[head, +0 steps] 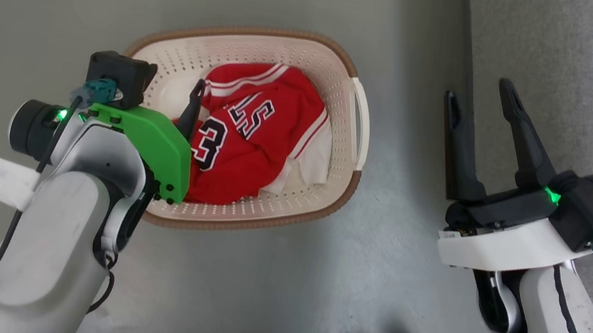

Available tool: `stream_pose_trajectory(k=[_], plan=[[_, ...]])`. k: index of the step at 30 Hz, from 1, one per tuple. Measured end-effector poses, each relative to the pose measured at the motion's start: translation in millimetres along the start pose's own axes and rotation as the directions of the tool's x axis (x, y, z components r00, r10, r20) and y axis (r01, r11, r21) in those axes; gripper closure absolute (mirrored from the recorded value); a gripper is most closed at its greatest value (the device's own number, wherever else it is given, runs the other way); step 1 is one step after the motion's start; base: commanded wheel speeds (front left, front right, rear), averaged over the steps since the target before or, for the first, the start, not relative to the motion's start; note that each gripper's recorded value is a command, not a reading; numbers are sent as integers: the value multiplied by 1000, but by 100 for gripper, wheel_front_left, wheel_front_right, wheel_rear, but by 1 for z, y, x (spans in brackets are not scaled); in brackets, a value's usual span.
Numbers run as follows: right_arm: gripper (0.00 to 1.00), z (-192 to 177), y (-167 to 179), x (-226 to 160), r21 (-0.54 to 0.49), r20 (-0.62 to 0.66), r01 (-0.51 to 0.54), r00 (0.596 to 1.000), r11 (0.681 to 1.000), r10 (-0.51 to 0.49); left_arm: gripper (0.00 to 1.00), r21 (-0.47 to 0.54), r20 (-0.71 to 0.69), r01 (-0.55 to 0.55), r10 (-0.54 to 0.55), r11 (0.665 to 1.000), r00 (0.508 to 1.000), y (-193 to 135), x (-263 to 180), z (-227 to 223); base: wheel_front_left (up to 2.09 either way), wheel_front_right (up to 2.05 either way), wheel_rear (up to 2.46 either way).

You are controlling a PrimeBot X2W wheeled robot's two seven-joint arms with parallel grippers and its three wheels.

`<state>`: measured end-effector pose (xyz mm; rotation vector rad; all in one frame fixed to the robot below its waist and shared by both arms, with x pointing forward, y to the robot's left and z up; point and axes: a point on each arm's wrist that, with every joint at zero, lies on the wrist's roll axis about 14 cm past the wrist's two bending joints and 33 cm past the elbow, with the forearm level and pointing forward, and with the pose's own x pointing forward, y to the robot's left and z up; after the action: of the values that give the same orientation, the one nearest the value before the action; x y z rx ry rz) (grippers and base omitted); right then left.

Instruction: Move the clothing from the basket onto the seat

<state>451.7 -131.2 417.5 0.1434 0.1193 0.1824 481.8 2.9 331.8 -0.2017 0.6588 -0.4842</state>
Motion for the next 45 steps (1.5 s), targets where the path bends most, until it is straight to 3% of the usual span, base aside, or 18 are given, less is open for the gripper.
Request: stream_pose_trajectory(k=[7,16,32,45], plan=[[0,-24,-1,15,25,-41,-4,999,1000,5,0,-31,-162,-44,39,999,986,20,27,-57,0,0,0],[0,-53,-15,29,36,-87,22,996,999,-18,0,-27,-241,-48,40,999,970,32,70,-90,0,0,0],[0,-87,-46,26,10,-175,92,981,996,-88,0,-115,-306,-31,-6,993,952,25,119,-138,0,0,0],[0,-94,-56,17,10,-209,132,970,991,-127,0,-99,-362,-3,-33,995,932,11,130,-160,0,0,0]])
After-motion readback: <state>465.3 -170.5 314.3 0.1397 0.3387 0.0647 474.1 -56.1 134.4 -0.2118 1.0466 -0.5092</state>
